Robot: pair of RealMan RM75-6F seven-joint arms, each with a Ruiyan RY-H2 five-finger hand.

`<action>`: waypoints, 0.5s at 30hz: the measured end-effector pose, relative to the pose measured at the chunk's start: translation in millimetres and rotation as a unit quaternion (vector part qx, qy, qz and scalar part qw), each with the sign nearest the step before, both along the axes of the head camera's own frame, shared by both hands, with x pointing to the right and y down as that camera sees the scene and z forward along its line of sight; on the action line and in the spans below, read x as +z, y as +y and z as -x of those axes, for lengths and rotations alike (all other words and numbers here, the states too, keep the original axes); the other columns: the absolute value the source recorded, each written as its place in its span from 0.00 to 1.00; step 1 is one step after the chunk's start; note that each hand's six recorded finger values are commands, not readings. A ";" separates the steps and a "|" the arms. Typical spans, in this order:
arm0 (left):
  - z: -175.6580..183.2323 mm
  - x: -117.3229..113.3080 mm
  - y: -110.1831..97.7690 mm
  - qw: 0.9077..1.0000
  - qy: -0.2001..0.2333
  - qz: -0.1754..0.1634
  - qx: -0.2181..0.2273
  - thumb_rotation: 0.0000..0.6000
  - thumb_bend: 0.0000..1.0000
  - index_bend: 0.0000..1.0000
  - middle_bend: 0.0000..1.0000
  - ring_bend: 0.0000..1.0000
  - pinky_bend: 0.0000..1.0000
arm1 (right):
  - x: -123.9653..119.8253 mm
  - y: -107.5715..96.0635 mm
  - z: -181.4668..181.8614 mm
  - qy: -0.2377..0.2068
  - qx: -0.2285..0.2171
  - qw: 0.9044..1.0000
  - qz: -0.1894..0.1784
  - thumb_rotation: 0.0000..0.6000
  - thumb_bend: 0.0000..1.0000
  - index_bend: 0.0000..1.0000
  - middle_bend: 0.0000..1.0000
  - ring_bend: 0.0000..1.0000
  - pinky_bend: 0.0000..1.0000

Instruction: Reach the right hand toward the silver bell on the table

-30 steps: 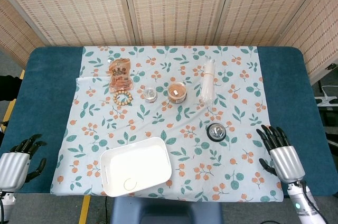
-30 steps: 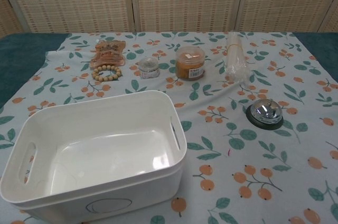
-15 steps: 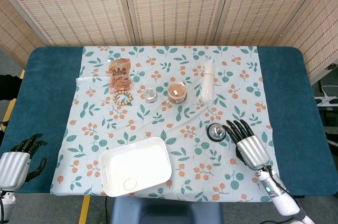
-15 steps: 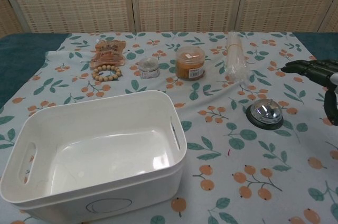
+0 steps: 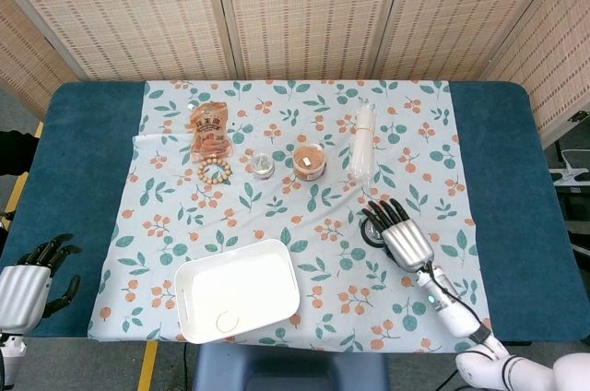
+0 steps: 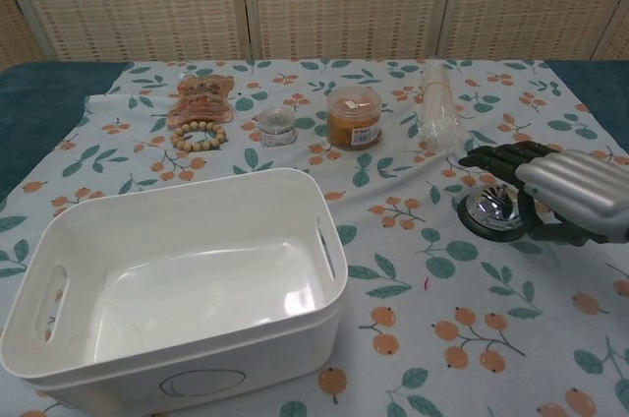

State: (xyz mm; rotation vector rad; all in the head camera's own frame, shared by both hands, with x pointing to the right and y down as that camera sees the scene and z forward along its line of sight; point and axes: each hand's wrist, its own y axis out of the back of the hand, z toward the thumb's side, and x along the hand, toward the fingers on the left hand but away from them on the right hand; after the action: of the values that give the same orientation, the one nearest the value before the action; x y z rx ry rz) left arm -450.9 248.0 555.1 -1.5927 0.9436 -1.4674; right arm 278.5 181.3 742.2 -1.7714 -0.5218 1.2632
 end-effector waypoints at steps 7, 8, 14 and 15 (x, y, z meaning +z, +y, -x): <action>1.0 -1.3 -0.4 1.000 0.001 -0.002 -0.002 1.00 0.41 0.32 0.20 0.27 0.47 | 22.6 -1.7 1.0 0.013 -0.001 1.000 0.020 1.00 1.00 0.00 0.00 0.00 0.00; 1.0 -1.3 -0.4 1.000 0.001 -0.002 -0.002 1.00 0.41 0.32 0.20 0.27 0.47 | 25.0 -1.2 2.2 0.012 -0.001 1.000 0.023 1.00 1.00 0.00 0.00 0.00 0.00; 2.7 -2.4 -0.9 1.000 0.001 -0.003 -0.005 1.00 0.41 0.32 0.20 0.27 0.47 | 33.8 -1.4 -3.9 0.018 0.002 0.999 0.030 1.00 1.00 0.00 0.00 0.00 0.00; 2.8 -2.4 -1.0 1.000 0.001 -0.003 -0.006 1.00 0.41 0.32 0.20 0.27 0.47 | 33.5 -2.2 -5.4 0.017 0.004 0.999 0.028 1.00 1.00 0.00 0.00 0.00 0.00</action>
State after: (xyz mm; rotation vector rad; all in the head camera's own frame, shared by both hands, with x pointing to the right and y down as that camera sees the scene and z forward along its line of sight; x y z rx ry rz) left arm -453.8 247.0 552.7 -1.5870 0.9588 -1.4693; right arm 283.9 179.1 775.8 -1.7938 -0.4788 1.3221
